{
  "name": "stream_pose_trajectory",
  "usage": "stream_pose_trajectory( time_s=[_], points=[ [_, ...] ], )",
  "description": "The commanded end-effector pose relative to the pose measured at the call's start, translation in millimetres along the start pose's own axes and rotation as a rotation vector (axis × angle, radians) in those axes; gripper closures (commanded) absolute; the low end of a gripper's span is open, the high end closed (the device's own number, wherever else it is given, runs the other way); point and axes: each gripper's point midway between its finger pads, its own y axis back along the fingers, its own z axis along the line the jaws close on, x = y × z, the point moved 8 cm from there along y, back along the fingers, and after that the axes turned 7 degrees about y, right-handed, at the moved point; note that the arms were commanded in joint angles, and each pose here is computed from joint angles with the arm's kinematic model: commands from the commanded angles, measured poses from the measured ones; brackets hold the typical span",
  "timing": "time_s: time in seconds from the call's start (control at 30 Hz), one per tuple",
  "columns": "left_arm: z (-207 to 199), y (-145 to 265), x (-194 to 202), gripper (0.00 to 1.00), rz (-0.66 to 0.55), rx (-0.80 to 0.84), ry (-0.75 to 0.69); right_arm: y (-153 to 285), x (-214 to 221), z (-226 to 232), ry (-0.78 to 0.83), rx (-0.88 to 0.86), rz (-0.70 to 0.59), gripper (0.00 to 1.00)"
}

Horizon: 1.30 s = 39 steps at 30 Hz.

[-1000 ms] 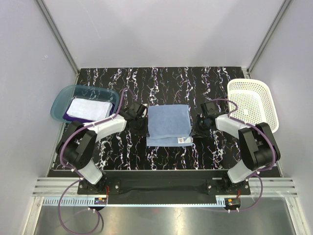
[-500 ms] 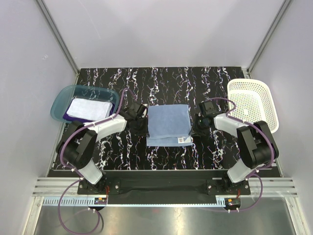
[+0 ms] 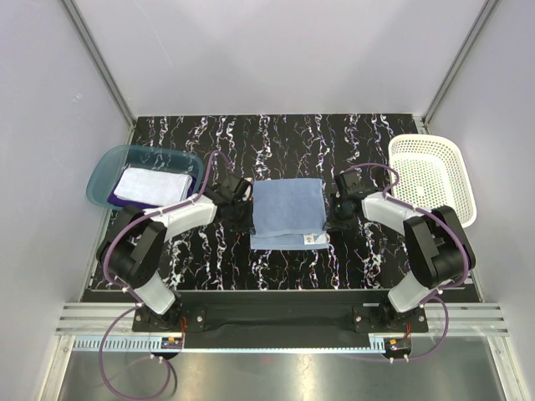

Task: Fold and stack the towels
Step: Fold the towel

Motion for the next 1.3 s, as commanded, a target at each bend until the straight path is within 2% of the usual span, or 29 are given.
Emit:
stream_pose_trajectory(
  time_s=[0.0,0.23,0.3,0.37,0.5,0.8,1.03,1.27],
  points=[
    [-9,3,-8,1.0,-0.033,0.036,-0.025,4,-12,9,0.032,0.01,-0.044,0.84],
    [-11,4,-10,1.0,-0.037,0.035,-0.024,7,-14,10,0.054,0.055,-0.05,0.88],
    [-12,5,-11,1.0,-0.04,0.034,-0.024,10,-15,12,0.059,0.058,-0.055,0.81],
    [-12,6,-13,1.0,-0.045,0.033,-0.022,11,-16,14,0.065,0.053,-0.058,0.8],
    [-12,6,-12,1.0,-0.044,0.033,-0.021,12,-17,16,0.075,0.037,-0.054,1.0],
    [-17,13,-17,1.0,-0.058,0.038,-0.031,12,-20,20,0.079,0.029,-0.043,1.0],
    [-23,20,-25,1.0,-0.066,0.029,-0.05,30,-29,30,0.1,-0.013,-0.057,1.0],
    [-35,54,-38,1.0,-0.104,0.024,-0.066,63,-43,41,0.169,-0.031,-0.055,1.0]
  ],
)
